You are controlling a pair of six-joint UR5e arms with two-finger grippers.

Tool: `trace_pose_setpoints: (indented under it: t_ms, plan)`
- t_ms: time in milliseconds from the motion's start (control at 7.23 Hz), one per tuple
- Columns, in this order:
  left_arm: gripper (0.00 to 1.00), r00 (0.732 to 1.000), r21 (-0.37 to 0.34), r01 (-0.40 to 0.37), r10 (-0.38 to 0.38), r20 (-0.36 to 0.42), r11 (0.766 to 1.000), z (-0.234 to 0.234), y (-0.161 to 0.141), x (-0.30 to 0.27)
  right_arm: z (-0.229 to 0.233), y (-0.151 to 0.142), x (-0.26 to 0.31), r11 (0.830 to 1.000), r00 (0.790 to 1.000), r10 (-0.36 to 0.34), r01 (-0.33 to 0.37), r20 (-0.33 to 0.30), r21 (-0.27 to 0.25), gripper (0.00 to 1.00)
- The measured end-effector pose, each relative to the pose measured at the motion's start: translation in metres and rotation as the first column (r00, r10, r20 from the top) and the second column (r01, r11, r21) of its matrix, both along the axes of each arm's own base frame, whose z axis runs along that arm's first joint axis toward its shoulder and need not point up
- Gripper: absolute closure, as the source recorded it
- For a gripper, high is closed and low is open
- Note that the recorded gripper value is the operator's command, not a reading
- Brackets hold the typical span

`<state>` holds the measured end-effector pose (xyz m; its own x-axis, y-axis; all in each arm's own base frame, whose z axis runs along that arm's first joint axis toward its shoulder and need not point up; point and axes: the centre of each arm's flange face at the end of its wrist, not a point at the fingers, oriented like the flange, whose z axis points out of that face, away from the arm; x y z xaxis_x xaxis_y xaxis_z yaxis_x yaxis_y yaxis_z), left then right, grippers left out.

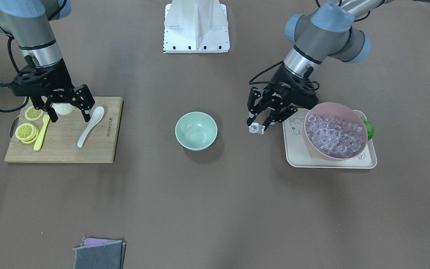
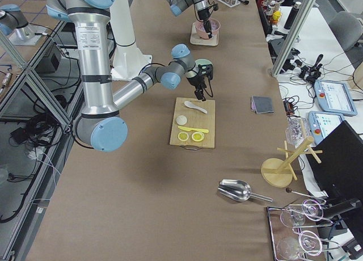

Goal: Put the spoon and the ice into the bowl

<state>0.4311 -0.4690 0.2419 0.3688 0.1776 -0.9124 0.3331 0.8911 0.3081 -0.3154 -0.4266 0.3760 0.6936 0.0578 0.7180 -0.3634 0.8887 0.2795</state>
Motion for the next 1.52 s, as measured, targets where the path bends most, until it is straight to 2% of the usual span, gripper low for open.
trace_pose_setpoints:
  t_ms: [277,553,692,830,969,1522]
  plan:
    - [1.00,1.000,-0.012,0.018,-0.018,0.003,1.000,-0.018,0.026,0.060,0.020,-0.004,-0.005,1.000,0.999,0.015,-0.016,-0.039,-0.018,0.03]
    - [1.00,1.000,-0.019,0.025,-0.025,-0.007,1.000,-0.031,0.056,0.100,0.028,-0.006,-0.010,0.999,0.998,0.030,-0.032,-0.047,-0.034,0.02]
    - [1.00,0.999,-0.022,0.035,-0.035,-0.011,0.999,-0.038,0.059,0.114,0.028,-0.006,-0.011,0.999,0.998,0.034,-0.036,-0.049,-0.032,0.02]
    - [0.64,0.999,-0.029,0.044,-0.045,-0.009,0.999,-0.043,0.057,0.126,0.028,-0.005,-0.014,0.999,0.998,0.036,-0.038,-0.051,-0.027,0.02]
    - [0.03,0.999,-0.037,0.053,-0.053,-0.006,0.998,-0.043,0.055,0.133,0.028,-0.003,-0.016,0.999,0.998,0.037,-0.038,-0.052,-0.022,0.02]
    - [0.02,0.997,-0.027,0.073,-0.074,-0.025,0.997,-0.051,0.055,0.130,0.021,-0.003,-0.020,0.999,0.998,0.041,-0.042,-0.038,-0.016,0.03]
